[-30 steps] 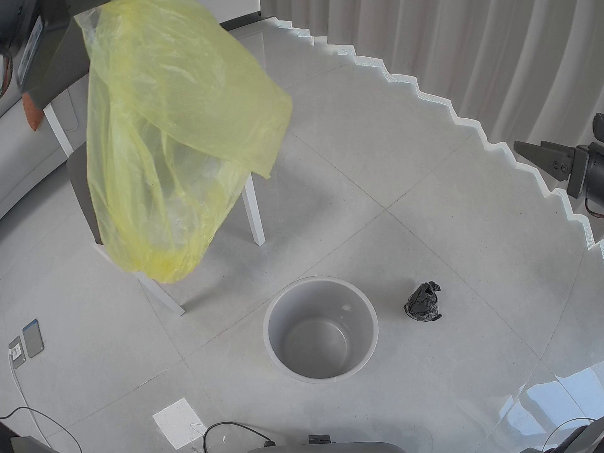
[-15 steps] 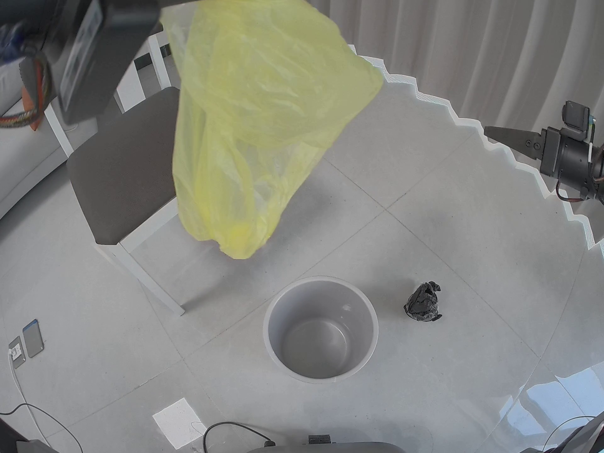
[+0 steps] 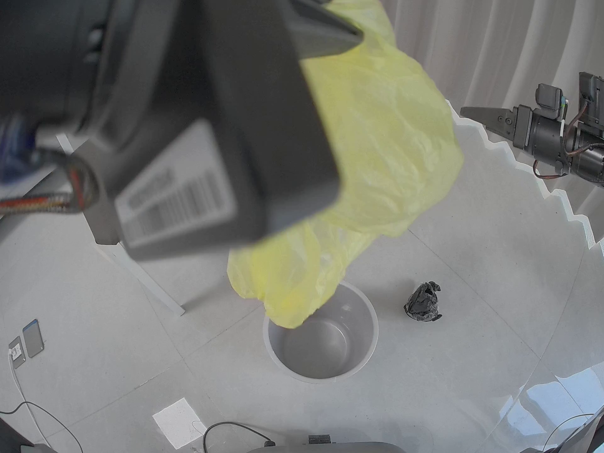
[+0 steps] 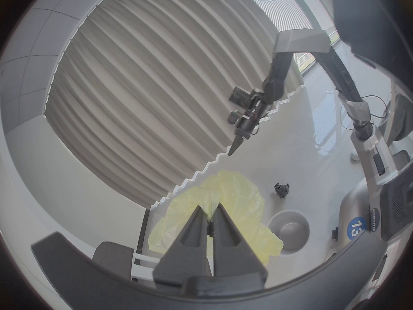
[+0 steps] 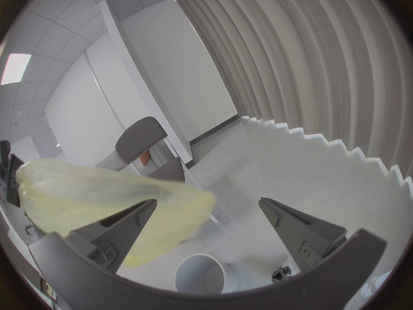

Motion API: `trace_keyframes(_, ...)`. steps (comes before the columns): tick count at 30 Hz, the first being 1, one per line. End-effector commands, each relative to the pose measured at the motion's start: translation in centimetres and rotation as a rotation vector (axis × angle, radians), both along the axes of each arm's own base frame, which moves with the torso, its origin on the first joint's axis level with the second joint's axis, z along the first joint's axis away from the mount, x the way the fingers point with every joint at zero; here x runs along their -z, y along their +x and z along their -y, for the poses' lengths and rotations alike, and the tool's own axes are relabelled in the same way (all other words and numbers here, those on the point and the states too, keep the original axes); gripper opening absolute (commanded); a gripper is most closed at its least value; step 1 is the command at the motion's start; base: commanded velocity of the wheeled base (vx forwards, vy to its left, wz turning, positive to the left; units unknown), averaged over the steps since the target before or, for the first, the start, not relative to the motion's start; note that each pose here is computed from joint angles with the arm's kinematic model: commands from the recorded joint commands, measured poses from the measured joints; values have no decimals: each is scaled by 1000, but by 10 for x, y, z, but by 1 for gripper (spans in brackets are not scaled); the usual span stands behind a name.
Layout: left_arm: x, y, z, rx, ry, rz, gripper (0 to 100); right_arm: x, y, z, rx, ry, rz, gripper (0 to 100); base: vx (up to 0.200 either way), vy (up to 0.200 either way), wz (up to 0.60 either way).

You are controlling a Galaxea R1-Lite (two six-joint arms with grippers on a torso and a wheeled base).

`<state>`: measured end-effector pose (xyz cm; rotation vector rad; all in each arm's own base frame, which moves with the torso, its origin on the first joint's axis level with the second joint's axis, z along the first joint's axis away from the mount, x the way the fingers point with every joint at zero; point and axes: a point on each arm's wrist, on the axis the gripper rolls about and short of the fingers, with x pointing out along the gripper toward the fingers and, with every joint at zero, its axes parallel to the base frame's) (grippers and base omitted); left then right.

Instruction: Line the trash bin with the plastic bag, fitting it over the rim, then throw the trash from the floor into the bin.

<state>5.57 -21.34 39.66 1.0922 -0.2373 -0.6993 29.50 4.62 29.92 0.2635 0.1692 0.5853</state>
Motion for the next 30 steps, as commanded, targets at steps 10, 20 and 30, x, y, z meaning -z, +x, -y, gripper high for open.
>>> trace_keyframes(10,2,1,3,-1,3,-2,0,49,-48,3,-24,-86,-127,100,0,0,0)
trace_keyframes(20,-3,9,-18,-61,-24,5,0,32,-94,26,55,-89,-73,100,0,0,0)
trace_keyframes(30,-12,19,-44,-149,-63,19,0,36,-118,29,53,-132,-101,100,0,0,0)
